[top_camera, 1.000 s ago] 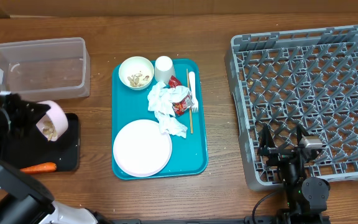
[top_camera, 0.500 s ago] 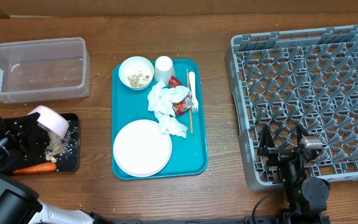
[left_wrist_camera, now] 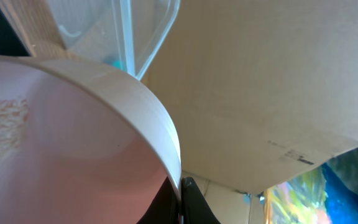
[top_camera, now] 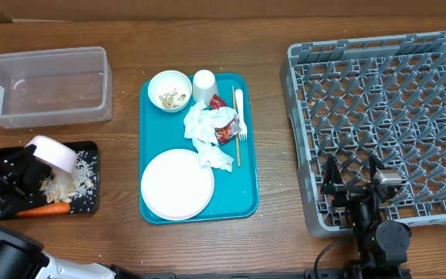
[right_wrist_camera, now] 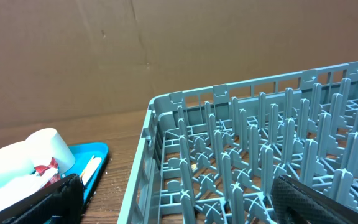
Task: Sort waste into correct bins and load items into the dishwasher rack
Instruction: 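Tip the bowl over the black tray to dump the rice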
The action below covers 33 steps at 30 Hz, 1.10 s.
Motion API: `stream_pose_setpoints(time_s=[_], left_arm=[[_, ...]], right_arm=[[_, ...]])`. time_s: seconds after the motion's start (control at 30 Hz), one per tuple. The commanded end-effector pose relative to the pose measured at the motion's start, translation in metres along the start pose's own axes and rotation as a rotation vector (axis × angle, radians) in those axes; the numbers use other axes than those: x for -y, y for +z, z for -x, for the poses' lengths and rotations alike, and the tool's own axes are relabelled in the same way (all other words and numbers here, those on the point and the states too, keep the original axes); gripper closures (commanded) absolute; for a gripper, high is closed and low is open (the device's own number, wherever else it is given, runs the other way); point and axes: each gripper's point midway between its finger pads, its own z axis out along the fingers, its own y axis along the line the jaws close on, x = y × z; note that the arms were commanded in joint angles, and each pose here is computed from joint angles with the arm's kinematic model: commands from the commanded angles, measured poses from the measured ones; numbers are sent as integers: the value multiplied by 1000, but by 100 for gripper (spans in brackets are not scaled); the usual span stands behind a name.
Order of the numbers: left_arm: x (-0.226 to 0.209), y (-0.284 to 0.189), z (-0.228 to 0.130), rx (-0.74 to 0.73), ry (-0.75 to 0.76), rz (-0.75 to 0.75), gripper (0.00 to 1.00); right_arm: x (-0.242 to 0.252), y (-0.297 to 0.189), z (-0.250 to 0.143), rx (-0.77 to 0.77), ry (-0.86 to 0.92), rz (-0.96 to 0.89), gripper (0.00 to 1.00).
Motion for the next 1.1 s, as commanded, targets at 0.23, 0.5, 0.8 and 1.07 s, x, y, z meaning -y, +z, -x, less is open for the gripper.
stream_pose_setpoints(time_s=[0.23, 0.5, 0.8, 1.07], left_arm=[[9, -1, -2, -1, 88, -87, 96], [17, -2, -11, -2, 81, -134, 96], [46, 14, -64, -100, 335, -84, 96], [77, 57, -145, -336, 626, -22, 96]], right_arm=[[2, 0, -2, 4, -7, -7, 0], [1, 0, -2, 4, -7, -7, 0], [2, 0, -2, 4, -7, -7, 0], [1, 0, -2, 4, -7, -7, 0]])
